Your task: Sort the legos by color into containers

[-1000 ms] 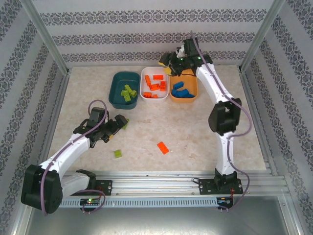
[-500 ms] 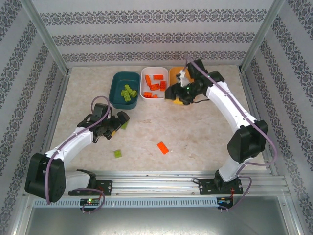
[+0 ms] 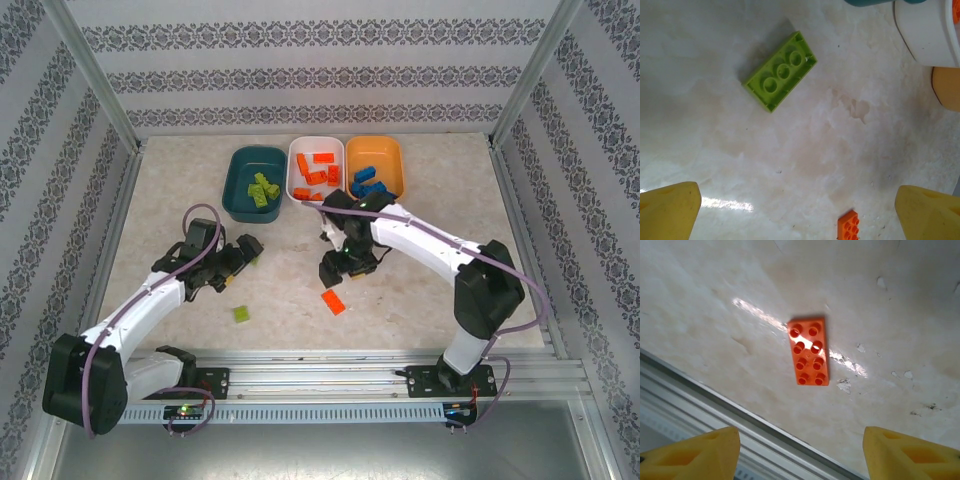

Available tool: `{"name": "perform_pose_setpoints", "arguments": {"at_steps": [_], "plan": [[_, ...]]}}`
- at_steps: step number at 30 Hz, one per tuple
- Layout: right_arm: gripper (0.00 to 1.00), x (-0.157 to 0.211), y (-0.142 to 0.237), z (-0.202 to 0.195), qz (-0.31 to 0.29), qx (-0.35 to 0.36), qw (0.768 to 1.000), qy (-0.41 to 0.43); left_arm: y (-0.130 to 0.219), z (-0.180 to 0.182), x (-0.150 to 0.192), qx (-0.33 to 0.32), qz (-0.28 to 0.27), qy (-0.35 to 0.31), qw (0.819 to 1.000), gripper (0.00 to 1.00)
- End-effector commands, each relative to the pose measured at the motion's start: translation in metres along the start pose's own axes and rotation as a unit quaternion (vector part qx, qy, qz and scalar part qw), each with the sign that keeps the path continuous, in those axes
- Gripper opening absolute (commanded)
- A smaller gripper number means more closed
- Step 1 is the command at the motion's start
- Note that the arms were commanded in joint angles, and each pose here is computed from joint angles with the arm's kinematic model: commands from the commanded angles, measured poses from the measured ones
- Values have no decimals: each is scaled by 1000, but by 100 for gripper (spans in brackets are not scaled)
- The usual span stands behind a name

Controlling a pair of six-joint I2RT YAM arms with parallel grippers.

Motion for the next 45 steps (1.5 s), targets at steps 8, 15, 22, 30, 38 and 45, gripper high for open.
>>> {"name": "perform_pose_setpoints", "arguments": {"at_steps": [8, 15, 22, 30, 38, 45], "plan": [[65, 7, -61, 2, 49, 72, 995, 39, 5, 24, 15, -34, 11, 23, 999, 100], [61, 7, -82, 6, 66, 102, 991, 47, 10, 26, 16, -36, 8, 27, 999, 100], [61, 8, -95, 7, 76, 132, 987, 53, 13, 24, 16, -35, 8, 22, 999, 100], [50, 13, -109, 2, 91, 143, 985, 38, 17, 39, 25, -37, 9, 39, 999, 100], [35, 12, -99, 1, 78, 153, 985, 34, 27, 48, 29, -33, -6, 43, 998, 100], [35, -2, -44, 14, 11, 57, 998, 11, 27, 49, 30, -33, -6, 40, 999, 100]]}}
Point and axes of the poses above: each hand's point on the last joint's axis, 136 mm out from that joint toward the fingers, its own y axis back along the fingers, its own z axis along the line the jaws close on, x = y × z, the point moved 5 cm from there along y, back along the fingers, and after that the axes turned 6 degrees about y, right-handed, at the moved point
